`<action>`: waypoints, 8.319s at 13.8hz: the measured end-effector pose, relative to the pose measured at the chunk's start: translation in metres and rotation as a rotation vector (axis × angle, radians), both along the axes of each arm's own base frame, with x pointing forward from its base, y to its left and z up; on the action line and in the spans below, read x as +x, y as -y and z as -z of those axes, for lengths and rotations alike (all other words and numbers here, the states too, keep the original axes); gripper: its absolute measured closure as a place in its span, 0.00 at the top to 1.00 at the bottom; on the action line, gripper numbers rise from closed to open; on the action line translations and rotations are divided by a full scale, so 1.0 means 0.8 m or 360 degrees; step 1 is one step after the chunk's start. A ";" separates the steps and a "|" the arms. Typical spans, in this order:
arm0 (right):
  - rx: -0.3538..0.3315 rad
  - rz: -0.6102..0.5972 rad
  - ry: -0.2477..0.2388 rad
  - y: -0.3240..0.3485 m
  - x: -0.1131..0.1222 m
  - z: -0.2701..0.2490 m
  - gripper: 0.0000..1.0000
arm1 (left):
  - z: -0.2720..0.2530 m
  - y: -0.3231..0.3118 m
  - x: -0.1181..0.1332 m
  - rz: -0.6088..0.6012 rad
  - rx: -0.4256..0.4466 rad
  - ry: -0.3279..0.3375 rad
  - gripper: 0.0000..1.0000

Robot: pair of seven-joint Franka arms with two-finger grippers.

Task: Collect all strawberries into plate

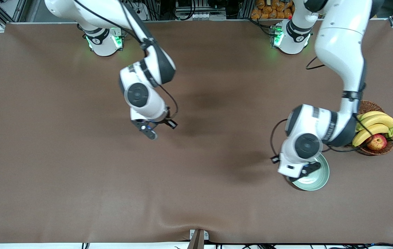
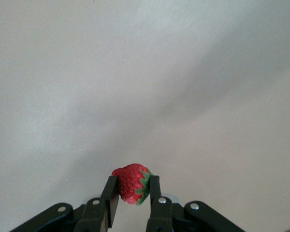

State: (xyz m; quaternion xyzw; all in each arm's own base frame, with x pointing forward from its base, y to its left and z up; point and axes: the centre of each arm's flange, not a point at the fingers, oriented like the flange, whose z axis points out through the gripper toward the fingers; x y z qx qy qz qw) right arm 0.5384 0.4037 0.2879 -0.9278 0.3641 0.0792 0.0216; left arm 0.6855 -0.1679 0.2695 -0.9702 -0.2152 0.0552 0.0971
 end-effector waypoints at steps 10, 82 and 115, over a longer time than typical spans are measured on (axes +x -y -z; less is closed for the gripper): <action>0.0098 0.0028 0.0061 -0.094 -0.036 0.090 0.30 | 0.051 -0.125 0.030 0.0267 -0.0130 0.0189 0.33; -0.0101 -0.0952 0.0264 0.546 0.010 -0.444 1.00 | -0.002 -0.054 0.019 -0.0660 -0.0283 0.0268 0.32; -0.0105 -0.0965 0.0277 0.541 0.012 -0.449 1.00 | -0.468 -0.132 -0.176 0.0731 -0.0259 0.0125 1.00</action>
